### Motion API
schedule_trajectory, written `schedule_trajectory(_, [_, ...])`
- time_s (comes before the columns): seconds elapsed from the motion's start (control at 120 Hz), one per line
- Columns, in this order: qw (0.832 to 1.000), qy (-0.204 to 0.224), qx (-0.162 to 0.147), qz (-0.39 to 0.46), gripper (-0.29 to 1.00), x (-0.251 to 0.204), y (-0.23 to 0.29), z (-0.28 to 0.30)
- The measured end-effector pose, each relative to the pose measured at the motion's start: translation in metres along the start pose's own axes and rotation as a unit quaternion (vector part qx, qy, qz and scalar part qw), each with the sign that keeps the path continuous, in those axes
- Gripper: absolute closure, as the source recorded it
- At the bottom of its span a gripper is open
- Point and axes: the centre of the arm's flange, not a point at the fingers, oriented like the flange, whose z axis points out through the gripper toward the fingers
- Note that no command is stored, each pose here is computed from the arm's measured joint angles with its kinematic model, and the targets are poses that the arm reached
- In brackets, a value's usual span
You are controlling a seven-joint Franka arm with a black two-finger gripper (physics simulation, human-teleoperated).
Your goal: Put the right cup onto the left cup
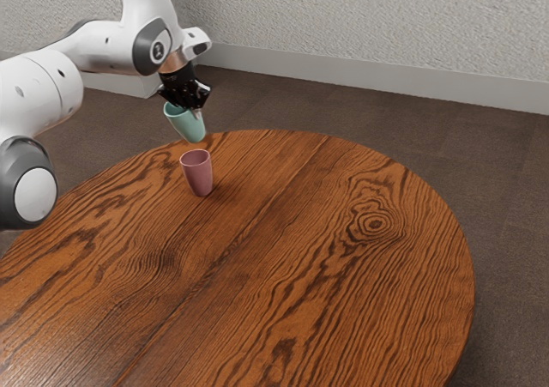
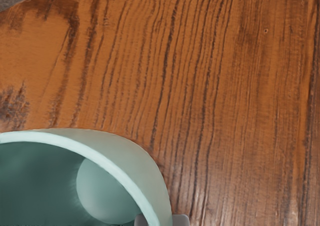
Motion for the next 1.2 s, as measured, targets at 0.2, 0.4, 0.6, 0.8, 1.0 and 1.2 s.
schedule_trajectory(0.2, [1.000,-0.002,0.011,-0.010,0.78,-0.001,-0.017,0.006])
schedule_trajectory(0.4, [1.000,-0.008,0.013,-0.008,0.78,-0.001,-0.014,0.022])
schedule_trajectory(0.6, [1.000,-0.011,0.011,-0.006,0.78,-0.002,-0.010,0.034])
schedule_trajectory(0.8, [1.000,-0.013,0.010,-0.007,0.78,-0.002,-0.010,0.047])
schedule_trajectory(1.0, [1.000,-0.014,0.011,-0.009,0.78,-0.002,-0.014,0.052])
schedule_trajectory(1.2, [1.000,-0.013,0.010,-0.010,0.78,-0.002,-0.013,0.055])
